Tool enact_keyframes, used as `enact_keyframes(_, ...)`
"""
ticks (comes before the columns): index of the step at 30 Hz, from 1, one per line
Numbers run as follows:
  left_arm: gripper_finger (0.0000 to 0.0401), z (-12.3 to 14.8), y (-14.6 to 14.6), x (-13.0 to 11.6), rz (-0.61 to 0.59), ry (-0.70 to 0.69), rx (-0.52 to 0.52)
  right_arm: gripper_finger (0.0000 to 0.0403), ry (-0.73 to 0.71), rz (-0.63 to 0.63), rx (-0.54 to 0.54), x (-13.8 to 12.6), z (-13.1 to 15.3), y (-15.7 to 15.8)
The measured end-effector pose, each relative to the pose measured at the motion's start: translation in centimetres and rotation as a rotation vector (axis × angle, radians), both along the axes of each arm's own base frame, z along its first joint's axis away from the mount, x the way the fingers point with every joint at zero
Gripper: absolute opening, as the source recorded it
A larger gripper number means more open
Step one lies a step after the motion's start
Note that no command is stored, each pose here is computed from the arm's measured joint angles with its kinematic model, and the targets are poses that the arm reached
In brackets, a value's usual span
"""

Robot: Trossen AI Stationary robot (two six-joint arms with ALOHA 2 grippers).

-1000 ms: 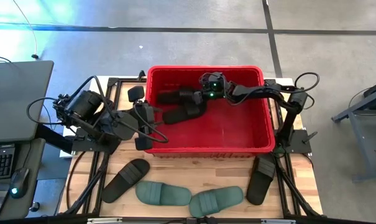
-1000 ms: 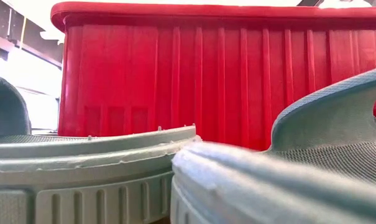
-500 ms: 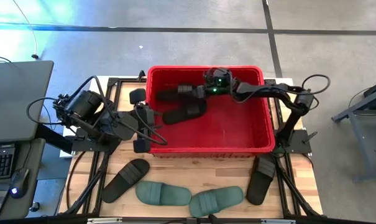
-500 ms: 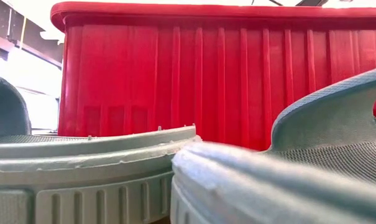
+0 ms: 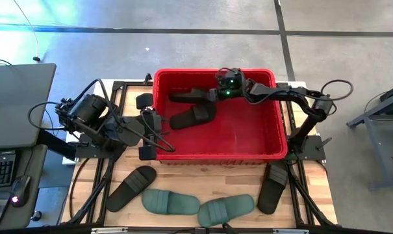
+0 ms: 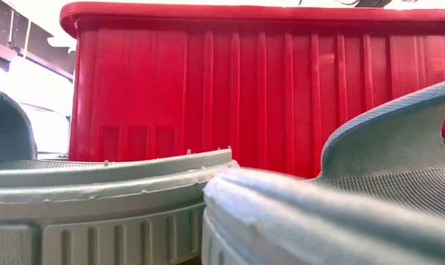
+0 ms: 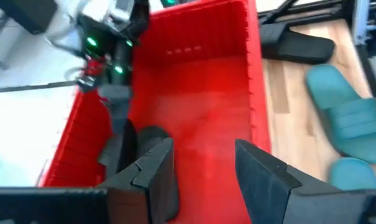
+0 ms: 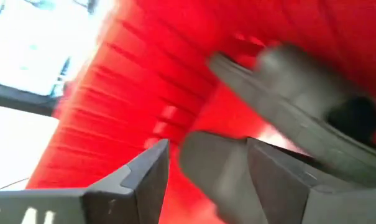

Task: Pick and place slides into bin
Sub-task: Put the black slide into the red bin

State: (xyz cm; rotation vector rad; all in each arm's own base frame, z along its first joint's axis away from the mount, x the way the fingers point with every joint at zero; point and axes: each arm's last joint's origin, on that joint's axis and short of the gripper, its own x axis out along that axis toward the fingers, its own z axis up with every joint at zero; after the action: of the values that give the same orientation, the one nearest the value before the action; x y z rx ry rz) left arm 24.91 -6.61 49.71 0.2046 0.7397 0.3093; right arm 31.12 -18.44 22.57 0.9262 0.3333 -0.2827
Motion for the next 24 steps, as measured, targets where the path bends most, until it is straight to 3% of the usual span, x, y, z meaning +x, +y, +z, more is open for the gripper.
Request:
enact_keyframes(9, 0.0154, -1.4, -0.7, 0.7, 0.008, 0.078, -0.19, 0.0204, -0.171, 0.207, -0.071, -0.5, 5.8, 4.9)
enact_keyframes(17, 0.0154, -6.2, -3.4, 2.5, 0.209, 0.184, -0.341, 0.0204, -0.28, 0.383, -0.135, -1.0, 9.3, 10.7)
enact_keyframes(24, 0.0154, -8.7, -6.9, 1.1, 0.38, 0.14, -0.408, 0.0204, -0.33, 0.445, -0.154, -1.7, 10.8, 13.1)
